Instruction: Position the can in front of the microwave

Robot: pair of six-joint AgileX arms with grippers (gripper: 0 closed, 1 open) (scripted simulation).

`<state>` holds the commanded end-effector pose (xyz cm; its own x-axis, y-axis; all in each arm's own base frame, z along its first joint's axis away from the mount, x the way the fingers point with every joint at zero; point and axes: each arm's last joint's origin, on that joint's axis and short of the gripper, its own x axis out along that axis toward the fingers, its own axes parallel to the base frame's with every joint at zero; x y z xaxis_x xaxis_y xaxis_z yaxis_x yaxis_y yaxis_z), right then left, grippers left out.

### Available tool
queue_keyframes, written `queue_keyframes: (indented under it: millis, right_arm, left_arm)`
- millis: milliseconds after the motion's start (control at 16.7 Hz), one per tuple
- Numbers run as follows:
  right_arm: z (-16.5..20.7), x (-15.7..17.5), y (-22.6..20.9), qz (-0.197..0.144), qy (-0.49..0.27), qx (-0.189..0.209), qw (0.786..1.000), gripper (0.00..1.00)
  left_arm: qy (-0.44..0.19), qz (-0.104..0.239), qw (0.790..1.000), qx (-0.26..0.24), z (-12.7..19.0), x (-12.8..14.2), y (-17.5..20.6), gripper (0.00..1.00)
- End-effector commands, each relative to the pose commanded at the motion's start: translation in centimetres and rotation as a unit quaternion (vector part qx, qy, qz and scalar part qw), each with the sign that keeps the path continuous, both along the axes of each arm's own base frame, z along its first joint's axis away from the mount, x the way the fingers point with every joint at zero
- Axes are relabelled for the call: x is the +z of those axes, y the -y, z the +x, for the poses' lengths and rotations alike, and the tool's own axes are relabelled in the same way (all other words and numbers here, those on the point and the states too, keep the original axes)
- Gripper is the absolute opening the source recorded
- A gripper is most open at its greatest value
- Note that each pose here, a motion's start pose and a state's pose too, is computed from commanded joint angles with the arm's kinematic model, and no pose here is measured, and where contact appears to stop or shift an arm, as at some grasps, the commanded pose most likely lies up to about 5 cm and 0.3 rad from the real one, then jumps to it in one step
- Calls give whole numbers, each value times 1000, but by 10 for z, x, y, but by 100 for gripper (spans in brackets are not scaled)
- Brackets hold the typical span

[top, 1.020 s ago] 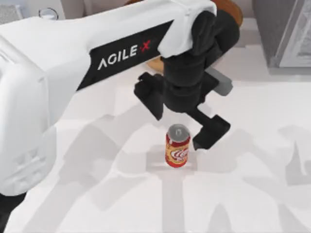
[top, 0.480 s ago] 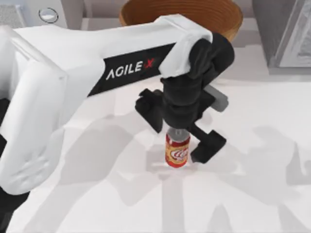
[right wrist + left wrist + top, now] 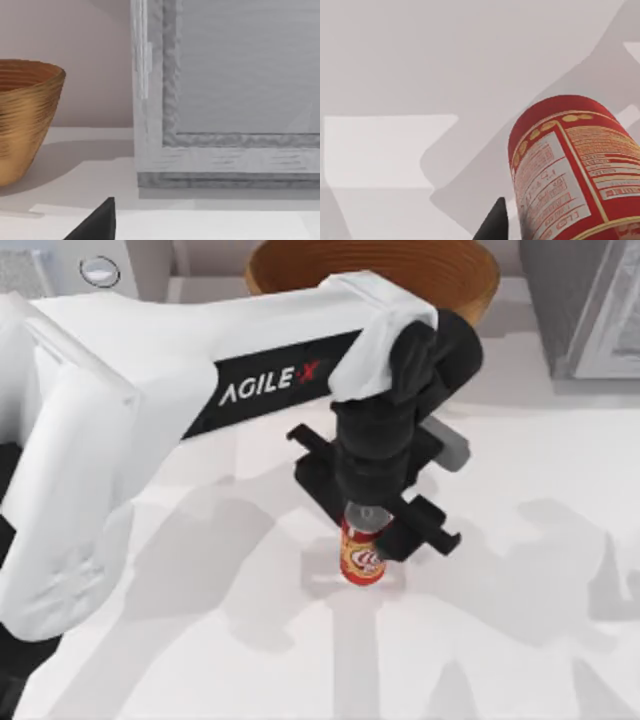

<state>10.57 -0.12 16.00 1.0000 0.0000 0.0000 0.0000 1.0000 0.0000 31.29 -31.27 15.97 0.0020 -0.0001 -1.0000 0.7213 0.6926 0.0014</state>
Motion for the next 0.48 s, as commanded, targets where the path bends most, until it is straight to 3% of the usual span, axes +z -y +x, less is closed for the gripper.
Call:
queue_keyframes:
  millis: [300,480]
  right_arm:
    - [0,0,0,0,0,0,1000,100]
    - [0,0,0,0,0,0,1000,100]
  left_arm:
    - [0,0,1000,0,0,0,0,2]
    - [0,0,1000,0,0,0,0,0]
